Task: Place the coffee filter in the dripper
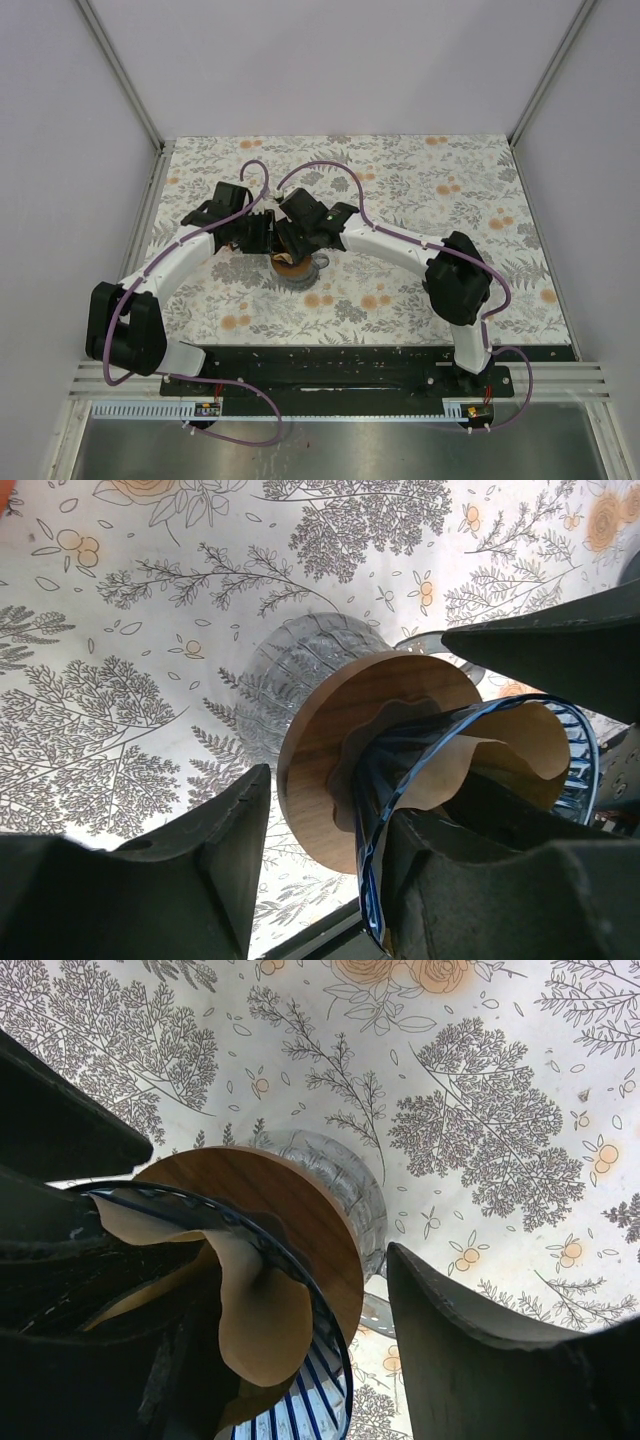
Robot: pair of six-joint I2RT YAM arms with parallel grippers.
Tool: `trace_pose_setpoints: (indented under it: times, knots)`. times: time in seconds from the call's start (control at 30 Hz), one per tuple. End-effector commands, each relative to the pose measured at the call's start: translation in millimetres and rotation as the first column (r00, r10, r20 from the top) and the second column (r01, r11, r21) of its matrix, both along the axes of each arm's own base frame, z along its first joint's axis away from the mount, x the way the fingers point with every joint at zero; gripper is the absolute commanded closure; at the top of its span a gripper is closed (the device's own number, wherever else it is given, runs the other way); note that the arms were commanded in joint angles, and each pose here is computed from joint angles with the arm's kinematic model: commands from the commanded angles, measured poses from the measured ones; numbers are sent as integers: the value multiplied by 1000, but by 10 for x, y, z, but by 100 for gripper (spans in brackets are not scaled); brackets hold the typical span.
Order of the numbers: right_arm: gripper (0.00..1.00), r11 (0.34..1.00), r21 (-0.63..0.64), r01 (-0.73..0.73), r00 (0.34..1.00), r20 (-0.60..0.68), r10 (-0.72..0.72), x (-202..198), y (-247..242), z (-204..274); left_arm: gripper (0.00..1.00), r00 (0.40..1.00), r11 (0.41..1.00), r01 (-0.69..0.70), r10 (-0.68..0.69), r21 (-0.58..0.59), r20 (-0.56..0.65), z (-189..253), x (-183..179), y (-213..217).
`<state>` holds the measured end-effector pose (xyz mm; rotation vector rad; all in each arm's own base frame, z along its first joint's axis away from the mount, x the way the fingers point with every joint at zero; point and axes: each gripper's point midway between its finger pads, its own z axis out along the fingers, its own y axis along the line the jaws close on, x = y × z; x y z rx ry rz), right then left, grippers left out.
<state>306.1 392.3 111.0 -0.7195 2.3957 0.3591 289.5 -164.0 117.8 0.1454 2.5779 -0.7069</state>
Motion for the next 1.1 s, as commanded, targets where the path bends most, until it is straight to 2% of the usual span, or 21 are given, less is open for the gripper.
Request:
trace_pose_setpoints:
  times: [0.0, 0.33, 0.53, 0.73, 1.07]
  knots:
    - [37, 994, -107, 20, 1000, -7, -21, -20, -168, -118, 52, 999, 995, -28, 24, 93, 46, -27, 51, 159]
    - [39, 988, -150, 35, 999, -6, -36, -4, -233, -218, 44, 988, 999, -6, -1, 46, 151, 437, 183, 76]
    - [39, 986, -159, 42, 999, 0, -43, 6, -255, -237, 41, 992, 999, 3, -9, 48, 130, 478, 121, 101]
    - [39, 988, -151, 37, 999, 1, -37, 15, -227, -216, 40, 987, 999, -22, 17, 25, 161, 646, 181, 157]
    - [35, 998, -69, -6, 1000, 22, 8, 5, -107, 113, 46, 995, 1000, -7, 4, 29, 97, 312, 81, 128]
